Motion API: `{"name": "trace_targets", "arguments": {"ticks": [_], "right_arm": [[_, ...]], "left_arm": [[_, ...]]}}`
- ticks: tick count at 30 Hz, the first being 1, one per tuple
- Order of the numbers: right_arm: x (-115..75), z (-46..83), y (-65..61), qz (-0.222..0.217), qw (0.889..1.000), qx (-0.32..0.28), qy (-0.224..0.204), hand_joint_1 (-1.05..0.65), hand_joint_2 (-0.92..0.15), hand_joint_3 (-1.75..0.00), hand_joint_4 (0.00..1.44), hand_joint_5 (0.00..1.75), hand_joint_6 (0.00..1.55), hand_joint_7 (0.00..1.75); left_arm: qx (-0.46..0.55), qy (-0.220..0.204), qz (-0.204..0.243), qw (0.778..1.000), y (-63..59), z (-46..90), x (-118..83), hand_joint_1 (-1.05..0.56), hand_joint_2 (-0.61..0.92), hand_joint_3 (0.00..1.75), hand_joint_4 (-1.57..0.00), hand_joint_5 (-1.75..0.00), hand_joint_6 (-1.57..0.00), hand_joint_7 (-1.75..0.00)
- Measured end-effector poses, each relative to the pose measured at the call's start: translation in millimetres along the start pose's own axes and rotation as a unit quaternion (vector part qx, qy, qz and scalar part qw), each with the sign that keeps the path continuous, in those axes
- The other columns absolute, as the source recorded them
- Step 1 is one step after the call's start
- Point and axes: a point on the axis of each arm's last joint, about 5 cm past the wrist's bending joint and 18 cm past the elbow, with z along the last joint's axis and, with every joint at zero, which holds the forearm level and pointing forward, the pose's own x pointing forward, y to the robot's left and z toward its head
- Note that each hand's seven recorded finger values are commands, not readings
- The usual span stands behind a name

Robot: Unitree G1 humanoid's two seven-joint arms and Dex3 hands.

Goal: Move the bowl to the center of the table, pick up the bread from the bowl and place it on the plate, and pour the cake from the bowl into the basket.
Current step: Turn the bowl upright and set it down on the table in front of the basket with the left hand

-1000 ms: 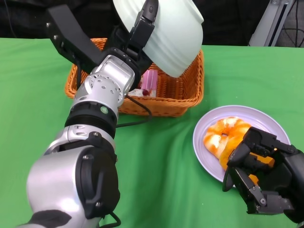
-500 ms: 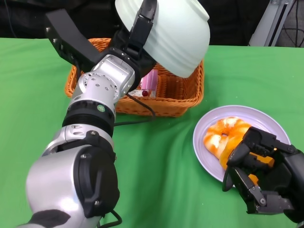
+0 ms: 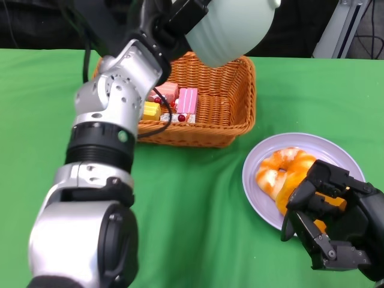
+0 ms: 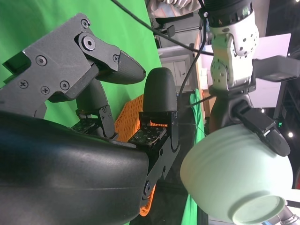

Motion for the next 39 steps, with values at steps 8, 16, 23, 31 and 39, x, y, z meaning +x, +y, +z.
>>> {"name": "trace_targets", "arguments": {"ticks": [8,16,23,31,39], "right_arm": [[0.5,0.1,0.4,0.001,1.0,-0.007,0.0,-0.13,-0.45,-1.12,0.68,1.66,0.59,1.45],[1.1,0.0,0.0,0.001,1.0,-0.017,0.0,-0.12,-0.45,-1.14,0.69,1.65,0.59,1.47],[1.3,-0.4,-0.5,0.0,1.0,-0.013,0.001,-0.11,-0.5,-1.05,0.67,1.64,0.6,1.42],[2.6,-1.1,-1.1,0.001,1.0,0.007,0.007,-0.08,-0.53,-1.03,0.67,1.64,0.61,1.39],[3.3,-0.8,-1.1,0.0,1.0,0.007,0.007,-0.06,-0.51,-1.07,0.67,1.64,0.62,1.38]], "left_arm": [[0.246,-0.046,-0.076,0.965,6.9,20.0,-22,-0.33,0.57,0.99,-0.76,-1.74,-0.74,-1.46],[0.457,-0.121,-0.125,0.872,22.2,18.2,-48,-0.25,0.65,0.89,-0.83,-1.66,-0.8,-1.27],[0.631,-0.197,-0.17,0.731,36.9,14.5,-70,-0.27,0.75,0.59,-0.78,-1.59,-0.88,-0.94],[0.73,-0.251,-0.192,0.606,62.1,1.5,-99,-0.29,0.79,0.58,-0.74,-1.66,-0.79,-1.15],[0.748,-0.283,-0.201,0.566,80.2,-4.9,-124,-0.29,0.79,0.54,-0.75,-1.73,-0.78,-1.29]]}}
